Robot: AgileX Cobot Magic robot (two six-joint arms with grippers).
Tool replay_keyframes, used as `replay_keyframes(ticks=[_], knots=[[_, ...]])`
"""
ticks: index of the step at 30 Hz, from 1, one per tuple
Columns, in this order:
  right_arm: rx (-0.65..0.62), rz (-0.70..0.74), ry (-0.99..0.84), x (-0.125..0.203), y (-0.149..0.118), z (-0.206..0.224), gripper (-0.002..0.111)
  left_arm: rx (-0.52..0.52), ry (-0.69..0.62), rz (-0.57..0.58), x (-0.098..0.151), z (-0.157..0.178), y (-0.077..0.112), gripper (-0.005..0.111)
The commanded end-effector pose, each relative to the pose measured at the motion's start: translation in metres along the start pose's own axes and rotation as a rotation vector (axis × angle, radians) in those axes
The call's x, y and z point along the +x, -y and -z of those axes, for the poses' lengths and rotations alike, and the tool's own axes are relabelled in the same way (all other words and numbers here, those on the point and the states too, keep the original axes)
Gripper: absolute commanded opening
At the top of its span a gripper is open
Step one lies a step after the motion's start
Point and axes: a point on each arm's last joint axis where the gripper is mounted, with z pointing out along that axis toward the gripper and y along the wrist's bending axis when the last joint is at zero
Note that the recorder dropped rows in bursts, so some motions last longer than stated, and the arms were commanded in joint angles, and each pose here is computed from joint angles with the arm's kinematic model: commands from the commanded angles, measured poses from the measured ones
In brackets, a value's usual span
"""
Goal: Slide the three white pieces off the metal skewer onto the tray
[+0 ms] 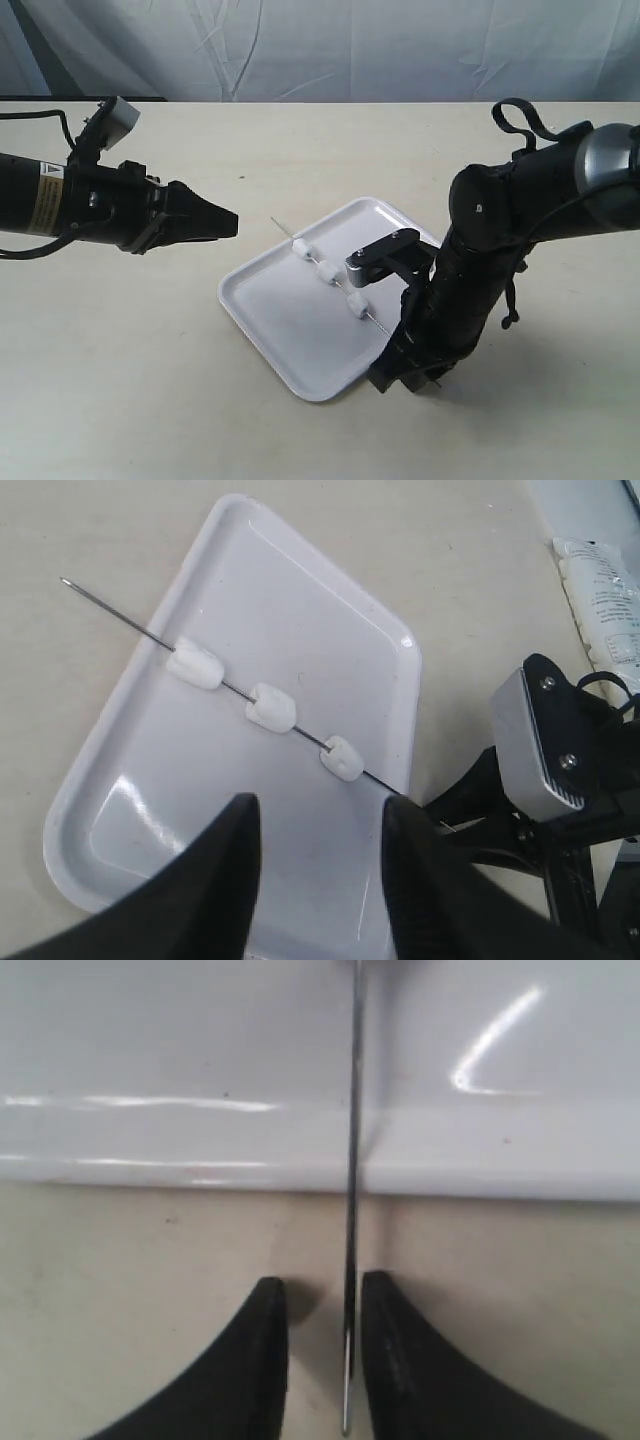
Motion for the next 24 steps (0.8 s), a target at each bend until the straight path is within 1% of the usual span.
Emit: replay_keyframes(ticks=[1, 3, 4, 16, 24], knots=[[0.004, -0.001, 0.0, 0.0, 0.001, -0.001, 0.009, 0.004, -0.011, 0.004, 0.003, -0.002, 0.0, 0.039], [0.004, -0.001, 0.0, 0.0, 0.001, -0.001, 0.0, 0.004, -0.011, 0.004, 0.003, -0.002, 0.0, 0.039], [0.002, -0.004, 0.001, 0.0, 0.001, -0.001, -0.001, 0.004, -0.011, 0.004, 0.003, -0.002, 0.0, 0.039], [-0.003, -0.01, 0.007, 0.0, 0.0, 0.0, -0.001, 0.004, -0.011, 0.004, 0.003, -0.002, 0.0, 0.039], [-0.051, 0.039, 0.105, -0.001, -0.011, 0.029, -0.001, 0.033, -0.013, 0.012, 0.003, -0.002, 0.002, 0.039]])
